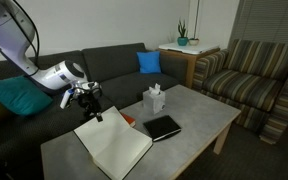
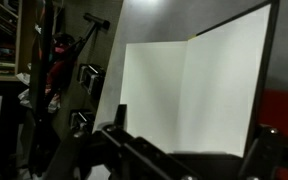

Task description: Close the open black book

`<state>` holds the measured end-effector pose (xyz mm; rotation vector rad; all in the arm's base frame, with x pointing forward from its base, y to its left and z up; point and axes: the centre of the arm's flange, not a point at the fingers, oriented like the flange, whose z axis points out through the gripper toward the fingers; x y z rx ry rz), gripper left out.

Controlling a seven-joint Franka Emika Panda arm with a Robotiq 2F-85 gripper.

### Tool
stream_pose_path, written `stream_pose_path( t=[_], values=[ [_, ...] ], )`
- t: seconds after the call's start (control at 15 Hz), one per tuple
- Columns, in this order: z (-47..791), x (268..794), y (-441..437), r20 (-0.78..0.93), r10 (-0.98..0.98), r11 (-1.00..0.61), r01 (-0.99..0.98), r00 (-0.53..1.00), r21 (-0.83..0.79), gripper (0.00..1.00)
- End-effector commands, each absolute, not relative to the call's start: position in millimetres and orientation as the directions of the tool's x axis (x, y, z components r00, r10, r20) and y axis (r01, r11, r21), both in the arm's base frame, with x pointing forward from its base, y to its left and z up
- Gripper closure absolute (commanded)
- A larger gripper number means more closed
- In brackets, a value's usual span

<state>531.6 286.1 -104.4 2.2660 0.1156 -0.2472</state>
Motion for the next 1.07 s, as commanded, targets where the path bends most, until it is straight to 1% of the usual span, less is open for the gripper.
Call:
stream_pose_path(
  t=[0.0,0.27,0.53,0.73,1.0],
  values=[
    [-97.9,536.0,258.8,-0.197,-0.015,-0.653,0.14,0.98,0.745,0.0],
    [-95.7,546.7,235.1,-0.175,-0.016,-0.68,0.118,0.984,0.724,0.0],
    [-88.8,563.1,211.9,-0.116,-0.017,-0.691,0.072,0.993,0.719,0.0],
    [-76.0,572.8,190.2,-0.09,-0.045,-0.66,0.038,0.995,0.75,0.0],
    [-57.6,576.0,175.4,-0.108,-0.109,-0.629,0.015,0.988,0.777,0.0]
  ],
)
